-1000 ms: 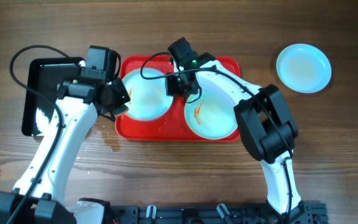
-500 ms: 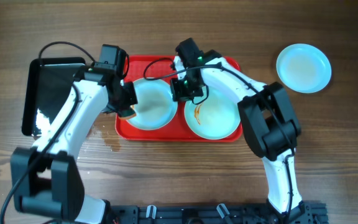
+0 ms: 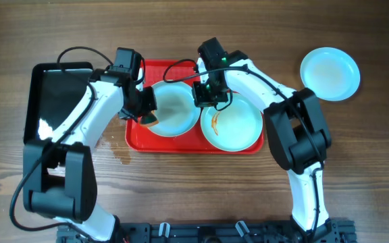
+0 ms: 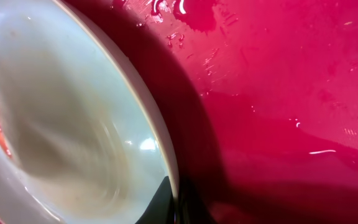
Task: Clean dirty plates on tray and stack at the side
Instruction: 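Lower the sponge onto the held plate and scrub it with the left gripper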
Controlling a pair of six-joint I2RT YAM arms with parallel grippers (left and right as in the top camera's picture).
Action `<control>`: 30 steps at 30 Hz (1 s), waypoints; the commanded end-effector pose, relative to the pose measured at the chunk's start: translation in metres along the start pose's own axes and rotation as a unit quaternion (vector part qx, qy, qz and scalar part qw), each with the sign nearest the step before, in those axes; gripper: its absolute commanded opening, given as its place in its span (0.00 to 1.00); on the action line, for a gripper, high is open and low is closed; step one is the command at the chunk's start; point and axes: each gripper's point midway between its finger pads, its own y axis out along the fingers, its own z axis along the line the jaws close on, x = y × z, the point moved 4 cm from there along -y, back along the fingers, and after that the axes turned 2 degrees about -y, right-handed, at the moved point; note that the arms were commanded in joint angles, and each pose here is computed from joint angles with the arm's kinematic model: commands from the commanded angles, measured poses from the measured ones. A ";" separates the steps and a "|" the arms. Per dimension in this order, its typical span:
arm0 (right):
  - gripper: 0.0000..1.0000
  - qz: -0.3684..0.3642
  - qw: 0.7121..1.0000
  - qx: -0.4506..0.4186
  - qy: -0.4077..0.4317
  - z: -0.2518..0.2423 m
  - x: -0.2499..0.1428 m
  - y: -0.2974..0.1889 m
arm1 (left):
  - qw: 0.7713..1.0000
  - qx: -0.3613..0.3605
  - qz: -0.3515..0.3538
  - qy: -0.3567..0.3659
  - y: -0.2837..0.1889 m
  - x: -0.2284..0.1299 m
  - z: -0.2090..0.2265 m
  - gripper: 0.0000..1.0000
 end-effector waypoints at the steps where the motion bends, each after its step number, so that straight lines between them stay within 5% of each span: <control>1: 0.04 0.021 0.997 -0.076 -0.021 -0.011 -0.015 0.020 | 0.999 -0.030 0.010 0.008 0.007 0.003 -0.007 0.04; 17: 0.04 0.021 0.997 -0.076 -0.010 -0.008 -0.016 0.021 | 0.996 -0.062 0.057 0.020 0.054 -0.013 -0.040 0.04; 25: 0.04 0.025 0.997 -0.077 -0.009 -0.008 -0.018 0.021 | 0.999 0.010 0.049 0.010 0.075 -0.016 -0.032 0.04; 30: 0.04 0.025 0.997 -0.077 -0.008 -0.008 -0.018 0.021 | 0.989 0.147 0.010 0.016 0.070 -0.010 0.007 0.04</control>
